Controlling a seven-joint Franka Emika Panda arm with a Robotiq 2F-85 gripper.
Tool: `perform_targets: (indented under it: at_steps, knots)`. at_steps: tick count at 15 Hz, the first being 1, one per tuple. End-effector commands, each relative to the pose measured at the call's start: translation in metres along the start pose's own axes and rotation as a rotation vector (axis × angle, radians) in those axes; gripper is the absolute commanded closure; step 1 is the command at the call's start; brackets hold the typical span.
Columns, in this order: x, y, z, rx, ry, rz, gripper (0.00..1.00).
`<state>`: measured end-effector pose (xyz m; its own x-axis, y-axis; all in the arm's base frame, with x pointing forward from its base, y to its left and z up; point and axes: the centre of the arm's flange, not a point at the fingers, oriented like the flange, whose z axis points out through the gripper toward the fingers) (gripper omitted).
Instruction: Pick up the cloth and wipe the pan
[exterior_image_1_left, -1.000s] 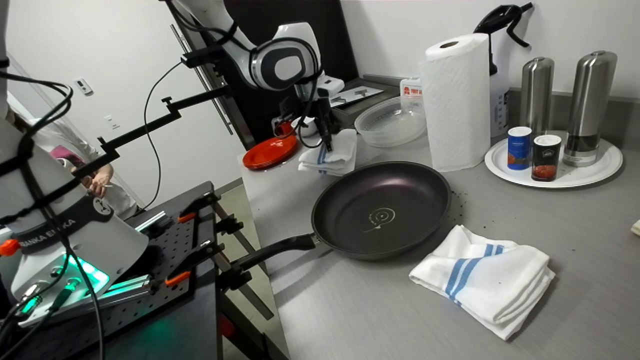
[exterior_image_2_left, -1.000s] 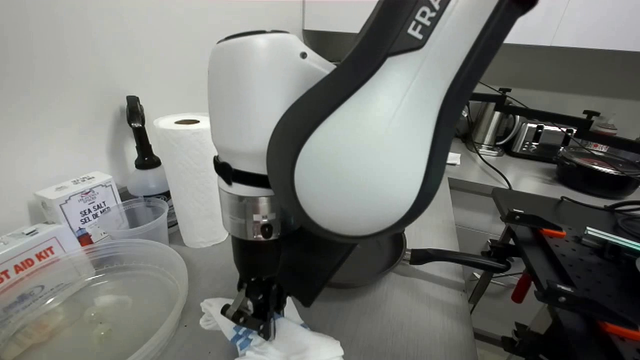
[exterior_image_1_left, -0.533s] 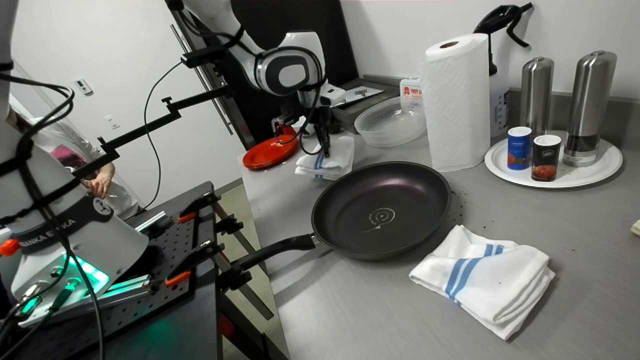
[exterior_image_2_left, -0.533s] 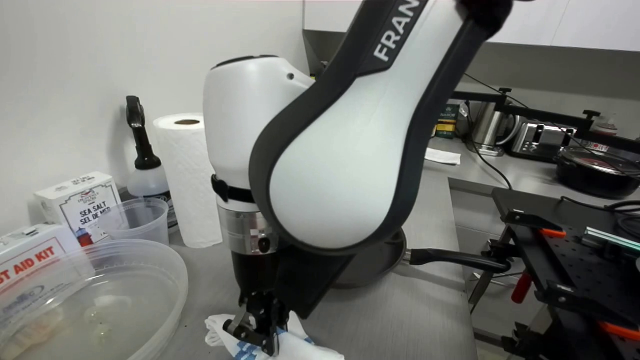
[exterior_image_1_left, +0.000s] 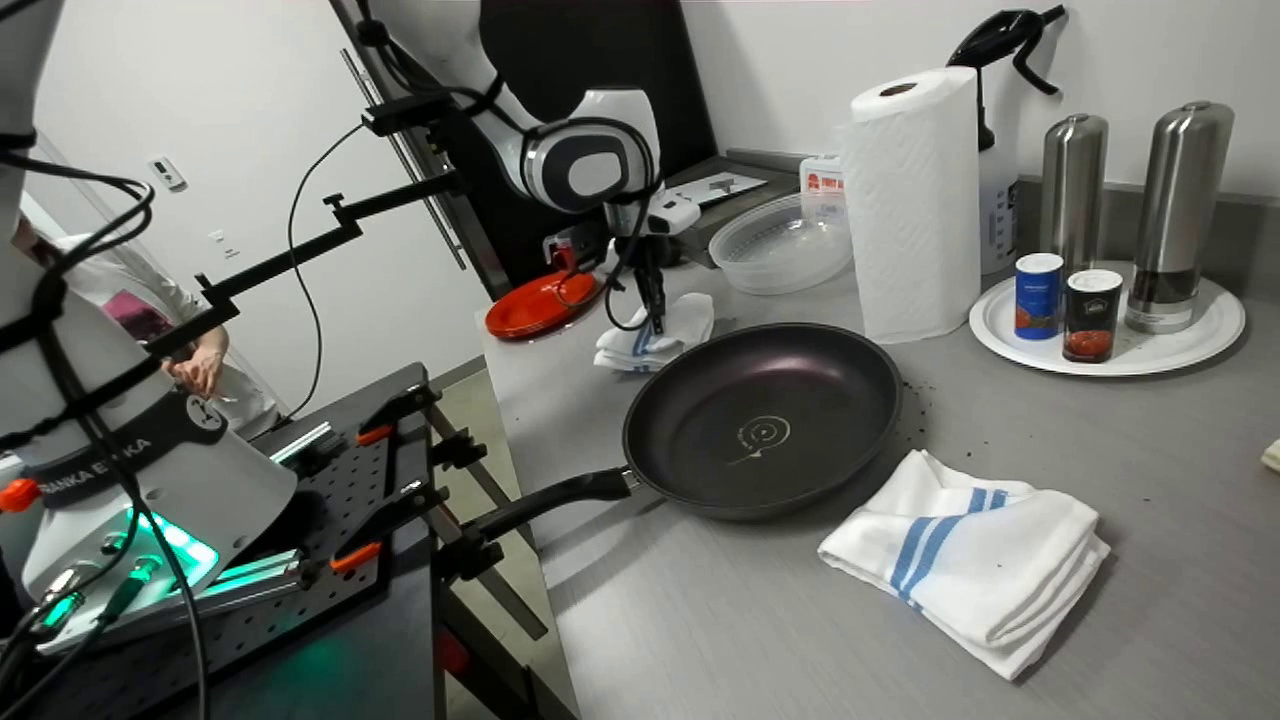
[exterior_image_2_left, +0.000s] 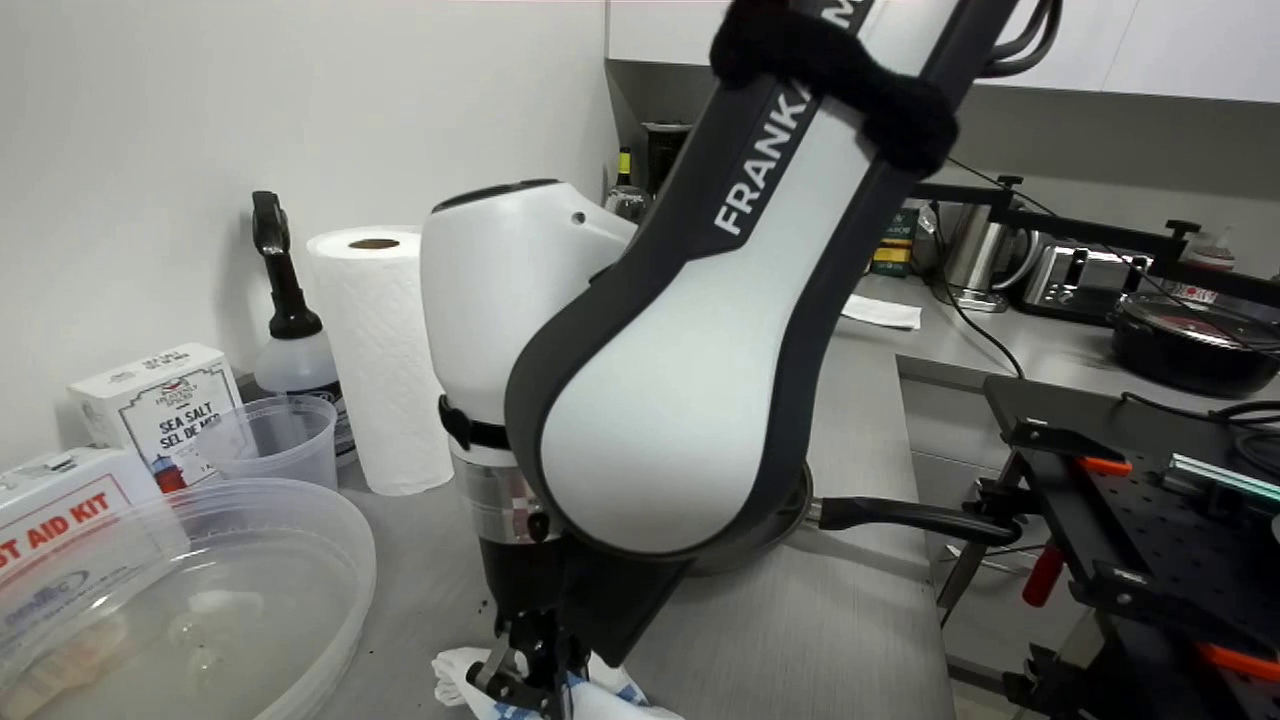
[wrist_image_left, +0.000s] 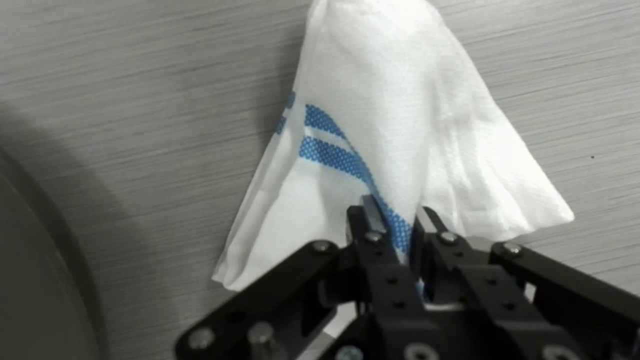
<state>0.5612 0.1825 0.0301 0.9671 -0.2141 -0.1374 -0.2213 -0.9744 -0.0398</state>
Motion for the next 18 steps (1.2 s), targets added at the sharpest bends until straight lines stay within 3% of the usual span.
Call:
perform_targets:
  at_steps: [1, 2, 3, 9, 11, 18]
  knots:
    - [0.009, -0.001, 0.005, -0.004, -0.029, 0.003, 0.96]
    - [0.009, 0.0, 0.005, -0.009, -0.035, 0.005, 0.61]
    - [0.008, 0.002, 0.006, -0.012, -0.046, 0.001, 0.6]
    - [0.002, 0.012, 0.008, -0.05, -0.08, 0.017, 0.18]
    - [0.001, 0.014, -0.002, -0.024, -0.115, -0.002, 0.03]
    - [0.008, 0.018, -0.059, 0.074, -0.088, -0.045, 0.0]
